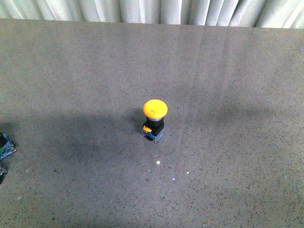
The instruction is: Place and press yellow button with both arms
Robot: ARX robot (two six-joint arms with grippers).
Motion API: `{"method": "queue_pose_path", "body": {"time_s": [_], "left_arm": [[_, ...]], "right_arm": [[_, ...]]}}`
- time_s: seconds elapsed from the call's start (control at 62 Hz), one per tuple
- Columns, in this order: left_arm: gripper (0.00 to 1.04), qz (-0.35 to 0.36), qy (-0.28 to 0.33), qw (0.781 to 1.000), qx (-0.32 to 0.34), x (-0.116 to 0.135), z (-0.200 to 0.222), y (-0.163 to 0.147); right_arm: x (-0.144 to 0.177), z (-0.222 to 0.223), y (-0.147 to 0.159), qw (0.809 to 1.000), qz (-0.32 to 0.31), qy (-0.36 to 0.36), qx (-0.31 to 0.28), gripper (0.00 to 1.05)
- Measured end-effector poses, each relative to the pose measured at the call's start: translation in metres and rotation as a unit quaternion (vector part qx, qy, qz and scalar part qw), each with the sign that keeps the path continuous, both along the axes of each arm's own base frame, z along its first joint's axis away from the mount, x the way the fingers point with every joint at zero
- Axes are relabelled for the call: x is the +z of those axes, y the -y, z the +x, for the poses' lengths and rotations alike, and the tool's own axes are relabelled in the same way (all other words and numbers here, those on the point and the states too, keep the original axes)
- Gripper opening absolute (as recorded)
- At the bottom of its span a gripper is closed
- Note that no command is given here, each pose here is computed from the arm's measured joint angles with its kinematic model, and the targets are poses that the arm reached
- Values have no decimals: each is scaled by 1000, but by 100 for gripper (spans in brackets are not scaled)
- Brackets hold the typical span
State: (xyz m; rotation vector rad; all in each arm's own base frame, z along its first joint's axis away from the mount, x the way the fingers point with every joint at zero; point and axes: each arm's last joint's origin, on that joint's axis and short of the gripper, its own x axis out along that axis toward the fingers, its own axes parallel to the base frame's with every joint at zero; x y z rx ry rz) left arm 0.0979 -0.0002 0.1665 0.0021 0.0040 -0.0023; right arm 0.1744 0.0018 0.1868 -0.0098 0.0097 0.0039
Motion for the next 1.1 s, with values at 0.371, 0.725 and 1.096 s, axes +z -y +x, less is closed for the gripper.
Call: {"method": "queue_pose_path", "body": {"time_s": [0.371, 0.725, 1.096], "left_arm": [[96, 0, 0, 1000, 0, 0, 0, 0], [96, 0, 0, 1000, 0, 0, 0, 0], [96, 0, 0, 1000, 0, 0, 0, 0]], "right_arm": [[-14, -32, 2, 1000, 1, -1, -2, 1], [-15, -46, 2, 1000, 1, 12, -1, 1], [-14, -58, 2, 1000, 1, 15, -1, 1]]}}
